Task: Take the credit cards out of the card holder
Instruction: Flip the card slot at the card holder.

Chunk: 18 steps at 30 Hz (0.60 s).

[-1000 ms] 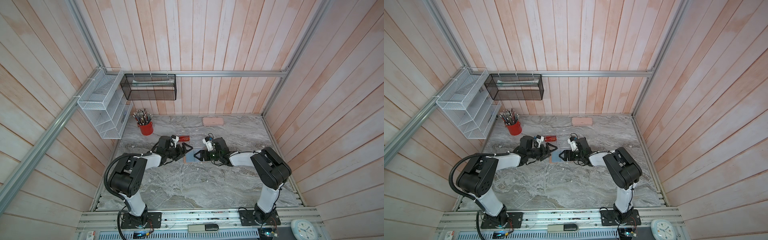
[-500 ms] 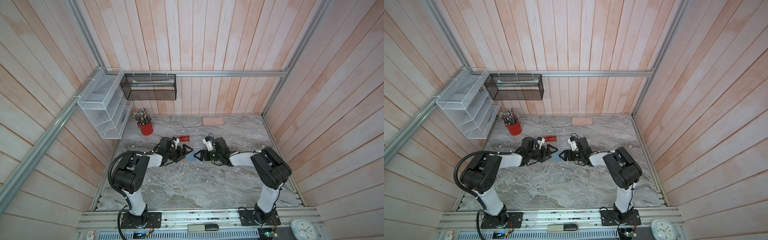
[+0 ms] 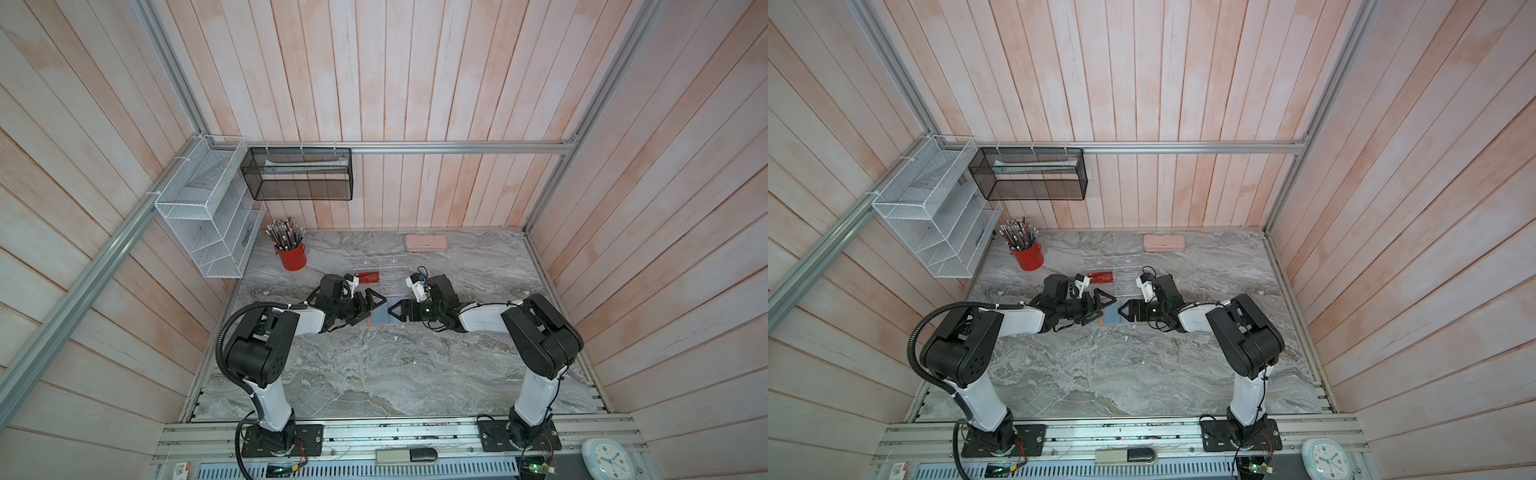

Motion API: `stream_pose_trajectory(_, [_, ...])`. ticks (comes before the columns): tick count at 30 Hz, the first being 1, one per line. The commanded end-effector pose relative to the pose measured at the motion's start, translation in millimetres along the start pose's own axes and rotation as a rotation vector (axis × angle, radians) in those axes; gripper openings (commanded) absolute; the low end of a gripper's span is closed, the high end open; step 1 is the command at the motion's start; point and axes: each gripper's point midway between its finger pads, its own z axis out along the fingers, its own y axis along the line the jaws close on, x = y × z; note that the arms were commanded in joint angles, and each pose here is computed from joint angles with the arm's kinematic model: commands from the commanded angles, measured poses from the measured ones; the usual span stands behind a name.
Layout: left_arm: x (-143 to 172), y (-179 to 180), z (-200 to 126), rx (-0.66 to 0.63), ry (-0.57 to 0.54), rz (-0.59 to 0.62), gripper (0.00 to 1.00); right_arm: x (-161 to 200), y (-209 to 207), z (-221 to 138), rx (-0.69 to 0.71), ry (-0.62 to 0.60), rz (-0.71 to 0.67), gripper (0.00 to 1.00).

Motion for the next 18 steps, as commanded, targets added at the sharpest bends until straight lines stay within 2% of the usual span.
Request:
stream_pose_trajectory(1, [-5,-17,-2,0.034,-0.004,0.039,1.0,10,-10,-4,0.028,0.029,0.037,0.83])
stream_pose_trajectory(18, [-6,-30,-10,0.048,-0.013,0.053,1.0,12,-12,-4,0.027,0.029,0.042,0.83])
